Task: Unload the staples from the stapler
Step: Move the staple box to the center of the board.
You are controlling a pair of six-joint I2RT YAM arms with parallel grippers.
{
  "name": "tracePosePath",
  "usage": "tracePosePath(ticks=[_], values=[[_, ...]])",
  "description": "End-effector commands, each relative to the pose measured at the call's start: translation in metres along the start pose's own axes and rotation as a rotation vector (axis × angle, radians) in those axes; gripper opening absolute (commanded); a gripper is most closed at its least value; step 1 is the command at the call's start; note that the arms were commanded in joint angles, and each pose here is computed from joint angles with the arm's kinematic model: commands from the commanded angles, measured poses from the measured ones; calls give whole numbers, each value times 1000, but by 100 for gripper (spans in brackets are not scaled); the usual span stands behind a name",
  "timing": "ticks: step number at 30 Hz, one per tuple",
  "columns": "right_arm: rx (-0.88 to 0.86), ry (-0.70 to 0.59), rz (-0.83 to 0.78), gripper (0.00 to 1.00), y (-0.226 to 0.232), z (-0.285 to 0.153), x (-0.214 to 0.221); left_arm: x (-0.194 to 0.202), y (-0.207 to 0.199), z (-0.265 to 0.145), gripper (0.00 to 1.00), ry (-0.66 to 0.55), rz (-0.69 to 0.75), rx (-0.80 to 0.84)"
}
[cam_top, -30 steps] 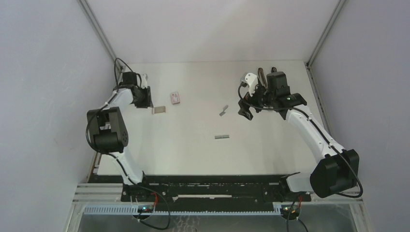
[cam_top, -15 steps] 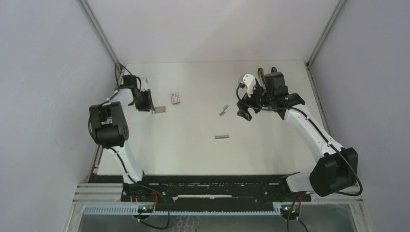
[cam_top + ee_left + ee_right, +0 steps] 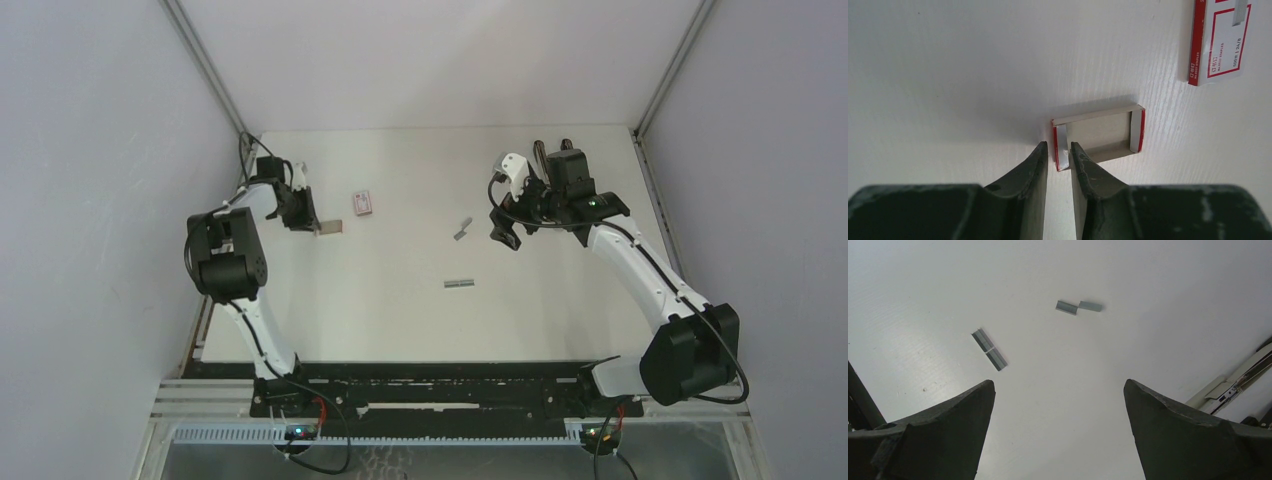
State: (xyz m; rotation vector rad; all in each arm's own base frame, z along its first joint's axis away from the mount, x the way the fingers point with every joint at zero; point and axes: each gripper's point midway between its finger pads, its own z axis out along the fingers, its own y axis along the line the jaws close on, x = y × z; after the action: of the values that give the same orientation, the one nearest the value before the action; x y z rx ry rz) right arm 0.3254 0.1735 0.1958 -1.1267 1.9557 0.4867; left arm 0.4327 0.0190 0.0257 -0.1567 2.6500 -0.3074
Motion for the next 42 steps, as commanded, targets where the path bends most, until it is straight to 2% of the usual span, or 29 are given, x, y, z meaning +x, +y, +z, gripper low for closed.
tracePosePath(ticks=[1,13,25,30,37,42], values=[[0,-26,-28,100,-2,1,-7,-25,-5,-3,26,-63,-17,42],[-2,-19,-26,100,-2,3,-5,-24,-7,-4,17,-76,-34,64],[-5,-11,-23,100,-2,5,-3,-16,-18,-14,17,-86,-59,108],[-15,7,-16,100,-2,12,2,9,-26,-20,18,-67,-89,118],[-23,44,-15,100,-2,23,11,54,-59,-33,19,-57,-31,138],[-39,55,-12,100,1,28,14,69,-70,-32,20,-58,-55,135]])
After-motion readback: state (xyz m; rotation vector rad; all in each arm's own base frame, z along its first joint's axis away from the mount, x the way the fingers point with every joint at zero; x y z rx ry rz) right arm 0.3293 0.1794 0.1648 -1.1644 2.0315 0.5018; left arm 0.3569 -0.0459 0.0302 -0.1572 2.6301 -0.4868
